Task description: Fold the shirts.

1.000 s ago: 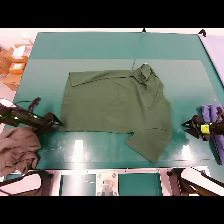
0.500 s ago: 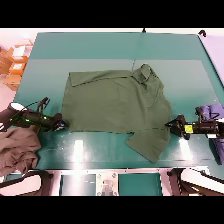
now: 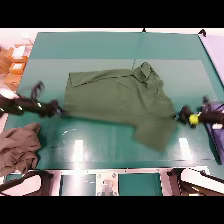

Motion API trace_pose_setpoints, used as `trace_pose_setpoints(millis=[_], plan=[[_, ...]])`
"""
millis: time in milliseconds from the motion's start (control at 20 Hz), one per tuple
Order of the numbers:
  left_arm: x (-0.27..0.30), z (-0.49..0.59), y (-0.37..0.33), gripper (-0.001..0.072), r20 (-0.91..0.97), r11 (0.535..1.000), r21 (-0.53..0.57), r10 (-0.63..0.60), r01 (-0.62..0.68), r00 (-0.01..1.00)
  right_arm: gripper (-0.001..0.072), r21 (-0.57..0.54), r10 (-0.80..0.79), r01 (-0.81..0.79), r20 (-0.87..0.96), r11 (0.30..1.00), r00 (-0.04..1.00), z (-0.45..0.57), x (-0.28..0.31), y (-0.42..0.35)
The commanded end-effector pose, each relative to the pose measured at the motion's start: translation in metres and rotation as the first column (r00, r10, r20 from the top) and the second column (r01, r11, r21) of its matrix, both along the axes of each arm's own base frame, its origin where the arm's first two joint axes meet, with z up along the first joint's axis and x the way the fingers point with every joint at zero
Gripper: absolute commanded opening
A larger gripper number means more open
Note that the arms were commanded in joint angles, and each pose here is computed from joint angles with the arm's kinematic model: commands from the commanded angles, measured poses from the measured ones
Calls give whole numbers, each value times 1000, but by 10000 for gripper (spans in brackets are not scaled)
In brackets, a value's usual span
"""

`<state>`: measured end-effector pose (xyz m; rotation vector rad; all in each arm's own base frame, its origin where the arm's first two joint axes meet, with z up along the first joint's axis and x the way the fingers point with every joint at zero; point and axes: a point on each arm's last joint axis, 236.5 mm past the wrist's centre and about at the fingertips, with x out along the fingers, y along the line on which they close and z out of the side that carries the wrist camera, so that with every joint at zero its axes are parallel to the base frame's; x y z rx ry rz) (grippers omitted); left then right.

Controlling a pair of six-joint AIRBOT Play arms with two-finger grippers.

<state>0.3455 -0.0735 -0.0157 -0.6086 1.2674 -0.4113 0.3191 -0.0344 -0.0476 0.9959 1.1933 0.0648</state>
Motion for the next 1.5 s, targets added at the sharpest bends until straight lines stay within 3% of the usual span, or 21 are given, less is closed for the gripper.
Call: trace_pose_setpoints(millis=[0,150,350,450,550,650,750,1000,1150,1450], plan=[[45,168,-9,19,385,999,-31,3,10,923,14,-9,23,-21,424,1000,905,172,63,2],[24,359,-18,19,764,998,58,-46,3,644,15,-174,128,23,799,984,588,378,55,25],[-81,539,-43,19,971,984,165,-151,-61,187,14,-374,333,258,924,891,191,558,-35,73],[-128,586,-54,19,984,980,179,-177,-89,30,14,-407,409,368,909,836,76,602,-76,94],[-156,604,-58,20,982,977,178,-184,-118,-46,15,-419,464,497,885,760,37,625,-102,95],[-149,593,-50,20,983,972,184,-185,-148,10,15,-430,488,567,871,703,56,628,-109,86],[-123,568,-37,20,978,967,193,-176,-168,111,15,-450,477,555,872,700,105,614,-96,76],[-19,444,-15,20,878,983,163,-105,-84,467,16,-414,310,371,899,831,309,503,-10,33],[47,344,-14,20,759,997,73,-53,-3,648,16,-364,217,232,848,902,484,390,61,21],[165,121,-19,20,494,999,41,-1,-22,869,15,-293,86,127,615,948,784,160,184,12]])
